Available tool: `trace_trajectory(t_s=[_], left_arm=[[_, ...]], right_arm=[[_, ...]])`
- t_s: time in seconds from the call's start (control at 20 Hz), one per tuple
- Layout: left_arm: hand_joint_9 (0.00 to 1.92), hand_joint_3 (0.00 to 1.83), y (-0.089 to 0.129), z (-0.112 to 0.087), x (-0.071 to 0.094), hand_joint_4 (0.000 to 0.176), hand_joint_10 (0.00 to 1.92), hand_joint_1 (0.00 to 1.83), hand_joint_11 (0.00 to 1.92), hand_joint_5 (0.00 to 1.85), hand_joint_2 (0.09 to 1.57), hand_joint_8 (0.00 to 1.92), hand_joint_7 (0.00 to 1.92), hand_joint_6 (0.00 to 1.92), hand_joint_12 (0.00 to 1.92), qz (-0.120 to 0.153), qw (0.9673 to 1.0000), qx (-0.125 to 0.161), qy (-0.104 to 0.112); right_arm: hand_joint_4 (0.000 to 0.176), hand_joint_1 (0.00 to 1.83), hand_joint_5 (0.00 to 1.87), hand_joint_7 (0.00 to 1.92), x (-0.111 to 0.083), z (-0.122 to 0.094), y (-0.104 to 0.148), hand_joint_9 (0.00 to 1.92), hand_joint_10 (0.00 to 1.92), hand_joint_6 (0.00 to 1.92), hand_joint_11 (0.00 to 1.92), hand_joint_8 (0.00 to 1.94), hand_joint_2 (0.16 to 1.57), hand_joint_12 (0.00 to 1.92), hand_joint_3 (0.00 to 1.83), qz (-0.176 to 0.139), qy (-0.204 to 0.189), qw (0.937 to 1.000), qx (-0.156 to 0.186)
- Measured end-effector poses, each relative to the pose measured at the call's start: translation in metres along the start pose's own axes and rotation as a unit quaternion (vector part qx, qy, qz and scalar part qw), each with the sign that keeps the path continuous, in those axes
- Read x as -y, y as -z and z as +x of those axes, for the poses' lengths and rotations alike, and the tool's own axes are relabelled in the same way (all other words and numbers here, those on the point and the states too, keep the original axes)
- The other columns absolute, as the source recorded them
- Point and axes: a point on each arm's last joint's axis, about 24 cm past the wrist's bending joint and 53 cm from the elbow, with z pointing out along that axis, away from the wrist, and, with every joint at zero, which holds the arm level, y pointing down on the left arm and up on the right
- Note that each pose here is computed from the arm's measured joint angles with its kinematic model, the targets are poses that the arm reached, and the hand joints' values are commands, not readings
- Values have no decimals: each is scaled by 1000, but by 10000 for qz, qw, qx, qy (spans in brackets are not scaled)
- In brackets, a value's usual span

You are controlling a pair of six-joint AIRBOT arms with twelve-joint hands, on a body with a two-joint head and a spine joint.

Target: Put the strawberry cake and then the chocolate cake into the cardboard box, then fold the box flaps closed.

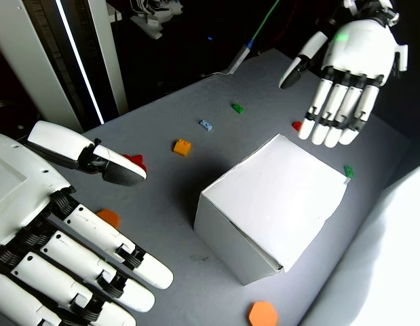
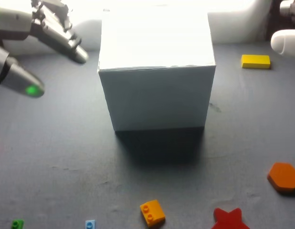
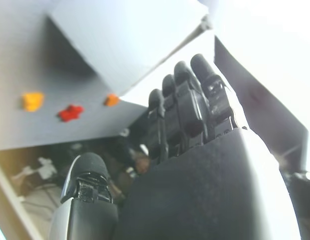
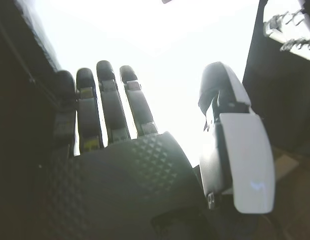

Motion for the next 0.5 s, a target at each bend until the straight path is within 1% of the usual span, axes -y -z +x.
trace_trajectory(t_s=[0.05,0.1,0.15,0.2,0.25,0.3,0.35,0.4,0.45,0.5], left_arm=[[811,1,1,5,6,0,693,237,365,966,1173,214,1092,108,1514,49,10000,-43,-2],[762,2,3,13,14,0,1132,197,424,990,1188,569,1059,259,1644,105,9999,-124,-13],[836,6,3,21,21,0,1425,142,521,956,1222,911,1073,648,1788,152,9997,-210,2],[945,16,4,32,29,0,1627,117,682,931,1286,1215,1087,1083,1894,202,9992,-345,-8],[980,17,5,41,36,0,1712,102,768,930,1322,1354,1079,1313,1916,255,9987,-450,-15],[1027,19,7,49,43,0,1798,168,882,979,1361,1513,1093,1393,1920,298,9982,-523,3],[1079,27,9,57,52,0,1850,158,996,997,1426,1625,1120,1536,1921,356,9976,-591,26],[1131,27,10,64,61,0,1885,192,1088,1039,1475,1692,1148,1629,1921,418,9969,-666,48],[1142,23,10,71,73,0,1906,216,1120,1041,1500,1722,1148,1659,1921,509,9959,-743,58],[1160,18,10,79,83,0,1918,264,1173,1056,1518,1775,1151,1722,1921,599,9947,-837,71]], right_arm=[[0,98,852,1012,0,1,0,622,1141,210,277,253,1249,1842,9,1,15,10000,-16],[0,134,943,1117,0,1,0,734,1205,259,373,313,1262,1846,8,2,11,10000,-25],[0,128,980,1209,0,1,0,898,1304,565,521,465,1297,1863,4,2,11,10000,-27],[0,48,1006,1211,0,1,0,1028,1581,913,774,958,1352,1909,11,1,13,10000,-23],[0,9,1002,1175,0,1,0,1078,1765,1142,933,1302,1386,1919,14,2,11,10000,-25],[0,45,996,1173,0,2,0,1122,1890,1320,1097,1530,1449,1921,21,2,10,10000,-35],[0,163,1015,1188,1,3,0,1170,1915,1485,1216,1654,1502,1921,23,8,20,10000,-54],[0,244,1040,1217,1,4,0,1221,1917,1580,1274,1699,1535,1921,21,3,35,10000,-74],[0,241,1039,1216,2,6,1,1238,1920,1649,1299,1753,1559,1921,20,16,42,9999,-111],[0,294,1039,1231,2,8,1,1269,1921,1732,1344,1842,1550,1921,9,16,58,9999,-147]])
